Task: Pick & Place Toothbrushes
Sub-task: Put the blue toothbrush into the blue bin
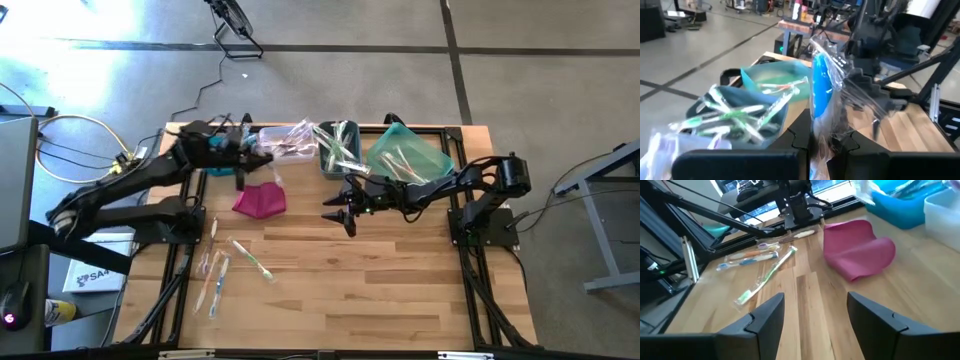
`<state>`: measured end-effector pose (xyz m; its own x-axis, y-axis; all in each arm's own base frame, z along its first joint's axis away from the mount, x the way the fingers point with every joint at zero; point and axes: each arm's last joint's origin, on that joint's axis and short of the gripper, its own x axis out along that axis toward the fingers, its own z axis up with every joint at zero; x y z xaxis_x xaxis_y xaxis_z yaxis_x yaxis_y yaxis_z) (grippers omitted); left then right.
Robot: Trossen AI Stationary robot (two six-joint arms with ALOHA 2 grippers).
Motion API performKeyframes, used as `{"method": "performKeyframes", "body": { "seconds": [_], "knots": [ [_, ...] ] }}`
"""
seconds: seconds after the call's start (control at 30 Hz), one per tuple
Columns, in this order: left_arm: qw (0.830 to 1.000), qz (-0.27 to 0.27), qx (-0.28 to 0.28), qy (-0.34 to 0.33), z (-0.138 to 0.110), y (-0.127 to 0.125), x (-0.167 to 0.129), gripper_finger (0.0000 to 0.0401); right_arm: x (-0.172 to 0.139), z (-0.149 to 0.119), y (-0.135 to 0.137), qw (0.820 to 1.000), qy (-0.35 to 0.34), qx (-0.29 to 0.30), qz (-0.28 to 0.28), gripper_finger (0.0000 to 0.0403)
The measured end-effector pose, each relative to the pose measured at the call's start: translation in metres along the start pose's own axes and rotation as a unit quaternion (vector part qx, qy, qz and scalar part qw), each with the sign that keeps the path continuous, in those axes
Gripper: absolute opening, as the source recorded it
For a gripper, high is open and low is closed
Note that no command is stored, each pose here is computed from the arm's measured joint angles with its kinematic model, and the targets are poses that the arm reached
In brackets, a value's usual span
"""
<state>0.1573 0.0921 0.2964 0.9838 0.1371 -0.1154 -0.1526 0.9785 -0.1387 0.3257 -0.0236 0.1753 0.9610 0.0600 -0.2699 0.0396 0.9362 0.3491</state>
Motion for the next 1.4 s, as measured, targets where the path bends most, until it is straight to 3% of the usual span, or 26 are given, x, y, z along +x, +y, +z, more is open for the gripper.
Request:
{"method": "performKeyframes", "body": {
  "seconds": [0.27,0.47,0.7,0.83,0.93,1.4],
  "knots": [
    [0.997,0.072,0.005,-0.010,0.000,-0.024,-0.057,0.0024,0.000,-0.001,-0.001,1.000,0.004,0.004,-0.004,0.0207],
    [0.990,0.130,-0.010,-0.063,-0.025,-0.030,-0.083,0.0024,0.000,-0.001,-0.001,1.000,0.003,0.003,-0.005,0.0207],
    [0.966,0.210,-0.061,-0.141,-0.079,-0.017,-0.077,0.0024,0.000,-0.001,-0.001,1.000,0.002,0.003,-0.007,0.0207],
    [0.942,0.288,-0.074,-0.158,-0.104,-0.007,-0.073,0.0024,0.000,-0.001,-0.001,1.000,0.002,0.008,-0.006,0.0207],
    [0.925,0.336,-0.079,-0.160,-0.109,-0.004,-0.074,0.0024,0.000,-0.001,0.000,1.000,0.002,0.015,-0.005,0.0207],
    [0.891,0.414,-0.082,-0.169,-0.110,0.000,-0.077,0.0024,0.000,-0.001,0.000,1.000,-0.003,0.008,-0.019,0.0207]
  ]
}}
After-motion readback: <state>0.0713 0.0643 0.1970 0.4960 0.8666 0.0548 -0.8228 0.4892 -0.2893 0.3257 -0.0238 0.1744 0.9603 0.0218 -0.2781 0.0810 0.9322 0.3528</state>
